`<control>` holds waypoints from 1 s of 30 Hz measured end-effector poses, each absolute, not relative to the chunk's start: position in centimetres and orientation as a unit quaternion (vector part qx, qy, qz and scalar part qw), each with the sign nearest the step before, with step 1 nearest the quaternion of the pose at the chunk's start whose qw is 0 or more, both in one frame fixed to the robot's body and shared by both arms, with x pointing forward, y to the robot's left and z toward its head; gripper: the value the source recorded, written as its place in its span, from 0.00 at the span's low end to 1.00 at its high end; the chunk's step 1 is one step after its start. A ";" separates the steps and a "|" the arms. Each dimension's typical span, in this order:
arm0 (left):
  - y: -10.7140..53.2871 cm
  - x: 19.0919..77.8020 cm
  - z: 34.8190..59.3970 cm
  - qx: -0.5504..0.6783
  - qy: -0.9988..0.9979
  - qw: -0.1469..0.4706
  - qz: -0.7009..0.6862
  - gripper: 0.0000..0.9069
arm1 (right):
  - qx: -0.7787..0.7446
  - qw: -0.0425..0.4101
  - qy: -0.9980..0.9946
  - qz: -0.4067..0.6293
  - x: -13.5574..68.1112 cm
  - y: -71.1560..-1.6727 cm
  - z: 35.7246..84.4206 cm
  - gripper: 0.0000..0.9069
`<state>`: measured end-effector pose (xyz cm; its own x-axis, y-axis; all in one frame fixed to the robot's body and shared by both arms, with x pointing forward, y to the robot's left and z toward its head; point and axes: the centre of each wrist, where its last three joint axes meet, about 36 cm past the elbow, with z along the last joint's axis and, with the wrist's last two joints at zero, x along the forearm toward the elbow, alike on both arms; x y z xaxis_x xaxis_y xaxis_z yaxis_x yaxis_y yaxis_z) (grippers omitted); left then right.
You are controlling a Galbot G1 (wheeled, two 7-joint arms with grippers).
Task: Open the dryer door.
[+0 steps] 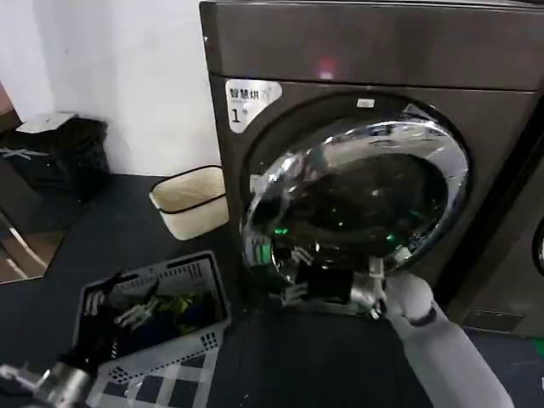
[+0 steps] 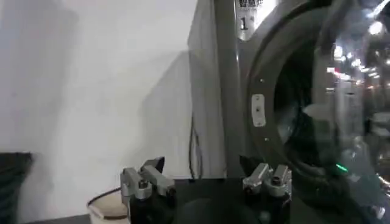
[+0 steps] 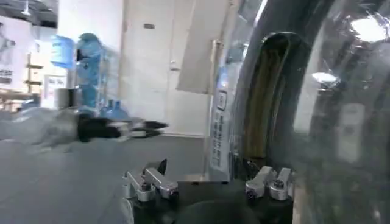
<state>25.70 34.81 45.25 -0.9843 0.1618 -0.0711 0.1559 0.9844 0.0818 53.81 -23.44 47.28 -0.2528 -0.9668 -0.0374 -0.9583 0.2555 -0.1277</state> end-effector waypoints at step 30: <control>42.4 41.5 43.7 0.256 0.965 0.042 -0.047 1.00 | -0.704 0.039 0.708 -0.041 42.3 -31.7 48.1 1.00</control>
<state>41.55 42.36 43.73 -0.8658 0.4891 -0.1057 0.4971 0.8650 -0.0687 42.35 -31.66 48.09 -0.0071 -1.0000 0.0035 -0.9935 0.0066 -0.1133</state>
